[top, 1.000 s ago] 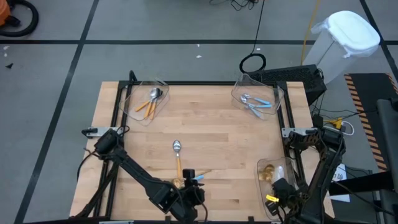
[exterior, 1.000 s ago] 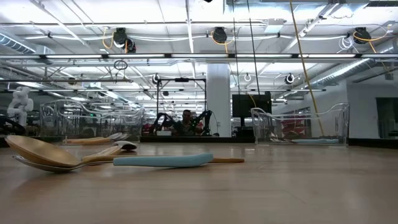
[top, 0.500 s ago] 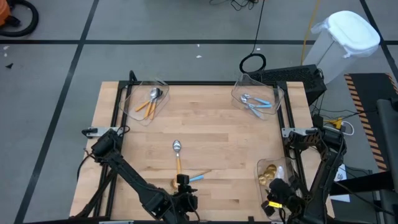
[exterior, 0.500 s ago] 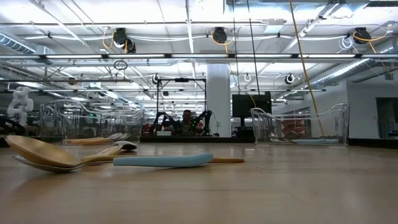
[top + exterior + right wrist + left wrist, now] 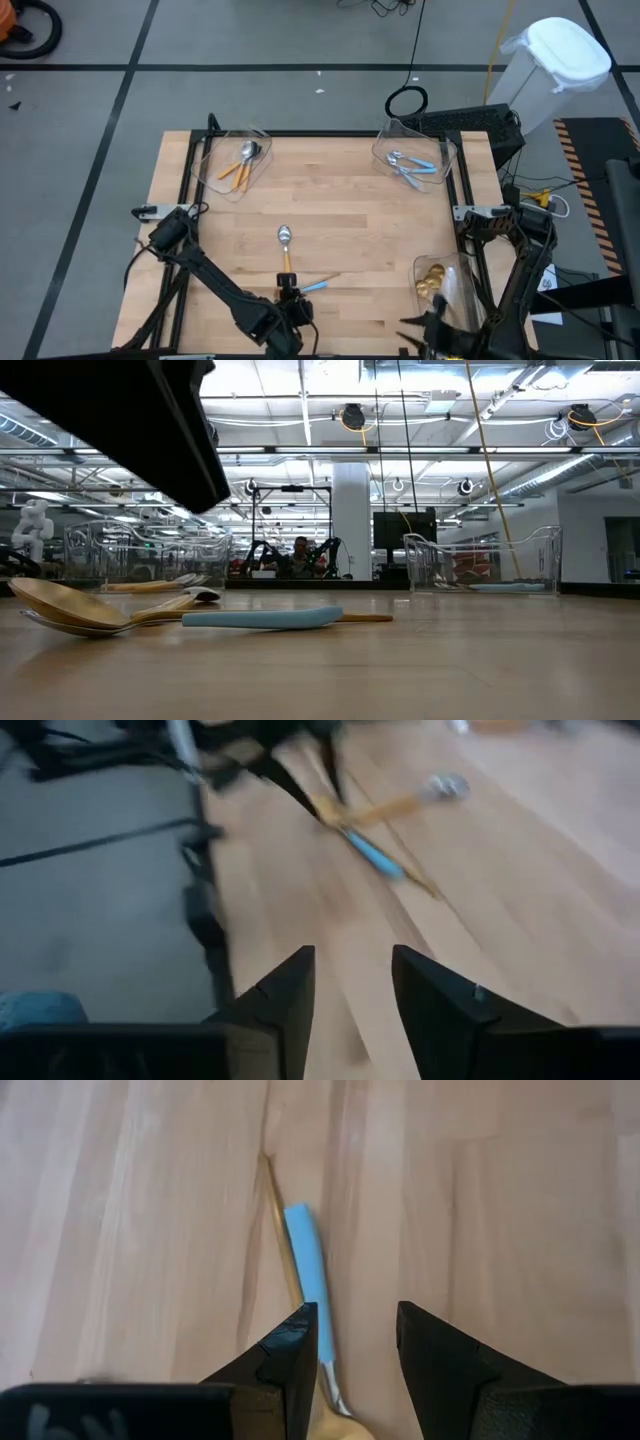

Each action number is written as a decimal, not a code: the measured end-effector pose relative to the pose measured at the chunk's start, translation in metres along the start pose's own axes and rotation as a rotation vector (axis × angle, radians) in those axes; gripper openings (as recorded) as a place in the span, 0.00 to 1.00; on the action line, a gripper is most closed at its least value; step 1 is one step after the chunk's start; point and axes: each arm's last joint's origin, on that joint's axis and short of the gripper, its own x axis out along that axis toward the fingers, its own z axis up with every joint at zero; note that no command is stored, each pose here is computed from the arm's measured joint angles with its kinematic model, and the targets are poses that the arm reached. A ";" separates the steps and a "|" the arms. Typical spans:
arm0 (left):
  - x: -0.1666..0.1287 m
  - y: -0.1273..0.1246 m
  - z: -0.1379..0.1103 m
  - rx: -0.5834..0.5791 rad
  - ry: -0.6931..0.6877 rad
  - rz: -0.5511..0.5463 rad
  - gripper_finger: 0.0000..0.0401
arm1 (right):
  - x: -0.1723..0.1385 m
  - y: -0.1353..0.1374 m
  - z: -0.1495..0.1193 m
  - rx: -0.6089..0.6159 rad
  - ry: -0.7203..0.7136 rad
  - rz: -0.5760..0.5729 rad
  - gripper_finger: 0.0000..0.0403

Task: Sort silverware by color (type)
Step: Put the gold spoon into the bottom transparent bin

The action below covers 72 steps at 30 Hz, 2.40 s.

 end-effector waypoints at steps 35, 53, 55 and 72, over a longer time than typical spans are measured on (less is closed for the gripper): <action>0.049 0.046 -0.005 -0.124 0.259 -0.032 0.34 | 0.009 0.027 -0.001 -0.373 -0.085 0.097 0.33; 0.075 0.059 -0.007 -0.084 0.245 -0.102 0.34 | 0.013 0.024 0.002 -0.383 -0.139 0.039 0.33; 0.078 0.062 -0.004 -0.060 0.232 -0.110 0.34 | 0.019 0.021 0.007 -0.393 -0.189 -0.018 0.33; 0.124 0.076 0.008 -0.003 0.162 -0.178 0.09 | 0.091 -0.022 0.065 -0.372 0.043 -0.152 0.33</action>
